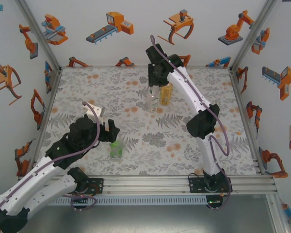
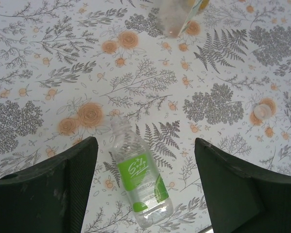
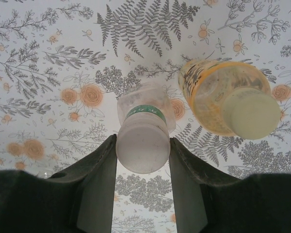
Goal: Screw on the bottle caps
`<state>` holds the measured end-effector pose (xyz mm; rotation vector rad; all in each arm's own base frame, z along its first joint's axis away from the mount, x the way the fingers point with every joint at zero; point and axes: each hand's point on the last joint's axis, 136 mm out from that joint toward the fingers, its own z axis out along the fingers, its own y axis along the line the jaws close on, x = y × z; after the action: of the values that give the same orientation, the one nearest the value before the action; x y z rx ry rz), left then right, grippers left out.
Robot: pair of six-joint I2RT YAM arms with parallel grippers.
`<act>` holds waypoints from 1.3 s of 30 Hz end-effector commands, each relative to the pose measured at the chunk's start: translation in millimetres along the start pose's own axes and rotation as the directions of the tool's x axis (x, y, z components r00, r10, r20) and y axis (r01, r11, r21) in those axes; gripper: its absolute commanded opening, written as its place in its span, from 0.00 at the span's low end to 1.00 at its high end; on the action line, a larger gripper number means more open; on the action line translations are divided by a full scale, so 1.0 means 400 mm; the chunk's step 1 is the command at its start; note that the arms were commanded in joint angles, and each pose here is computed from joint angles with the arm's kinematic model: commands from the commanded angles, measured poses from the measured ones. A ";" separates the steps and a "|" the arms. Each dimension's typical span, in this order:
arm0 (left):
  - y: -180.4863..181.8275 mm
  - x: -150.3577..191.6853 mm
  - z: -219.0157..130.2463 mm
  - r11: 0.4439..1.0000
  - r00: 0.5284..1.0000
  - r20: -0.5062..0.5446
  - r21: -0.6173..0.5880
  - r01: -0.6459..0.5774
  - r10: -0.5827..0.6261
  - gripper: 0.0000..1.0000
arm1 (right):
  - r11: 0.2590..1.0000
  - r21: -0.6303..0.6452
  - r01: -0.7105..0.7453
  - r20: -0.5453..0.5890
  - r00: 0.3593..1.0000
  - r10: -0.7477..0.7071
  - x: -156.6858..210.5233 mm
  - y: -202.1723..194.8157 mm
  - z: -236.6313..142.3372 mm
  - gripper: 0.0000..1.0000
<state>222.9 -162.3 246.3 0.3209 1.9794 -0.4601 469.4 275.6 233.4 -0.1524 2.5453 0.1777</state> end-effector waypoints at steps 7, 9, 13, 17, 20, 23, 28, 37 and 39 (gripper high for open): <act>0.016 0.004 0.000 0.997 0.997 0.014 -0.025 0.071 -0.071 0.74 | 1.000 -0.015 0.010 0.017 1.000 -0.010 -0.014 0.002 0.001 0.45; 0.024 0.008 0.001 0.996 0.997 0.008 -0.044 0.076 -0.076 0.74 | 1.000 -0.021 0.009 0.033 0.999 -0.008 -0.024 0.003 -0.015 0.49; 0.068 0.021 -0.005 0.984 0.995 -0.007 -0.147 0.100 -0.102 0.74 | 1.000 -0.024 0.016 0.059 0.998 -0.014 -0.039 0.001 -0.042 0.58; 0.091 0.037 -0.009 0.971 0.991 -0.033 -0.205 0.122 -0.132 0.74 | 0.999 -0.033 0.020 0.086 0.996 -0.017 -0.053 0.000 -0.078 0.61; 0.114 0.054 -0.014 0.949 0.981 -0.051 -0.267 0.167 -0.187 0.74 | 0.999 -0.049 0.021 0.110 0.994 -0.015 -0.063 0.000 -0.119 0.61; 0.144 0.080 -0.021 0.908 0.963 -0.078 -0.359 0.215 -0.259 0.74 | 0.997 -0.069 0.032 0.126 0.992 -0.023 -0.066 0.001 -0.161 0.63; 0.140 0.150 -0.006 0.878 0.919 -0.208 -0.425 0.223 -0.334 0.76 | 0.993 -0.109 0.042 0.147 0.989 -0.026 -0.058 -0.004 -0.231 0.65; 0.059 0.229 0.056 0.903 0.875 -0.381 -0.409 0.130 -0.298 0.80 | 0.985 -0.164 0.048 0.184 0.983 -0.017 -0.007 -0.032 -0.307 0.79; 0.041 0.254 0.076 0.910 0.858 -0.426 -0.401 0.104 -0.286 0.80 | 0.987 -0.158 0.039 0.191 0.982 -0.008 0.010 -0.052 -0.312 0.81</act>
<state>212.7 -148.0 141.8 -0.0276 2.5072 -0.1202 401.6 242.8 326.5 -0.2304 2.3803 0.3583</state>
